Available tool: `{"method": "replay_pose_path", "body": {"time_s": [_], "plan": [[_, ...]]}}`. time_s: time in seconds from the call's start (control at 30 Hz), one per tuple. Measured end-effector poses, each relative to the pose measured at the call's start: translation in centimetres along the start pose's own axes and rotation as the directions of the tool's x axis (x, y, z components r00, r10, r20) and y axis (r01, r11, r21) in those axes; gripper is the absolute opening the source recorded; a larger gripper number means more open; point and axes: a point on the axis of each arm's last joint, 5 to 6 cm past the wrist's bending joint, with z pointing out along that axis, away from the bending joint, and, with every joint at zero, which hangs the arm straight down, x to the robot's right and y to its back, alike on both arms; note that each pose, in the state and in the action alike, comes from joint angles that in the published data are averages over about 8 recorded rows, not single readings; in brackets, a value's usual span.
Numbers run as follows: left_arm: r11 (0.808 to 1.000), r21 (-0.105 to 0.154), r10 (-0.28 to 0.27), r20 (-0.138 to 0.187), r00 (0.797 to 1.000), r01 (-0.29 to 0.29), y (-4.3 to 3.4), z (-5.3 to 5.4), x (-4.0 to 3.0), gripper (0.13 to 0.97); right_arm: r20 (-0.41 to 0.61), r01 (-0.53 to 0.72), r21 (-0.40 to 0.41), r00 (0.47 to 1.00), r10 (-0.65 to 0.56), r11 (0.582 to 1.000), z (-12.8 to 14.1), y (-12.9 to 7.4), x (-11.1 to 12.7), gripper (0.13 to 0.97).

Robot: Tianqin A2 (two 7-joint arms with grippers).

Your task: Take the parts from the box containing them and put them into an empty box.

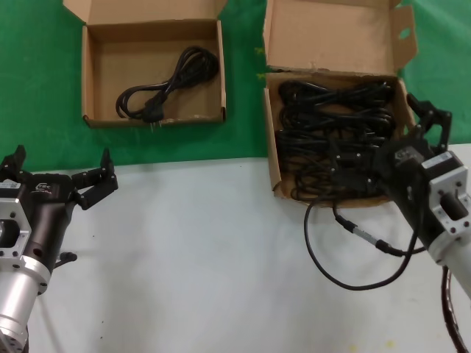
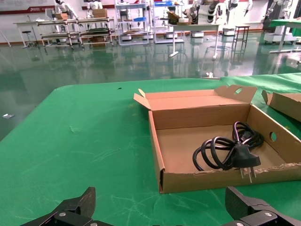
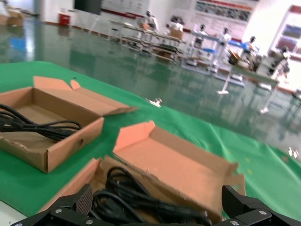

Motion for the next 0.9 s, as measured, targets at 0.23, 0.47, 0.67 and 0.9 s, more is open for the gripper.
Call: {"method": "replay_pose_path", "body": {"time_s": [0.23,0.47,0.67,0.9], "plan": [[1.0,-0.002,-0.001,0.003,1.0,0.001,0.06,-0.1,-0.05,0.962,-0.042,-0.117,-0.052,0.992,0.115,0.992,-1.1,1.7,-0.2,0.966],[1.0,-0.004,-0.001,0.007,1.0,0.001,0.13,-0.1,-0.1,0.966,-0.095,-0.233,-0.1,0.97,0.223,0.967,-2.2,3.3,-0.3,0.966],[1.0,-0.006,-0.002,0.009,1.0,0.002,0.17,-0.2,-0.13,0.966,-0.135,-0.305,-0.128,0.948,0.288,0.944,-3.1,4.4,-0.4,0.966],[1.0,-0.006,-0.002,0.01,1.0,0.002,0.18,-0.2,-0.13,0.966,-0.143,-0.318,-0.133,0.943,0.299,0.939,-3.2,4.6,-0.5,0.966]]}}
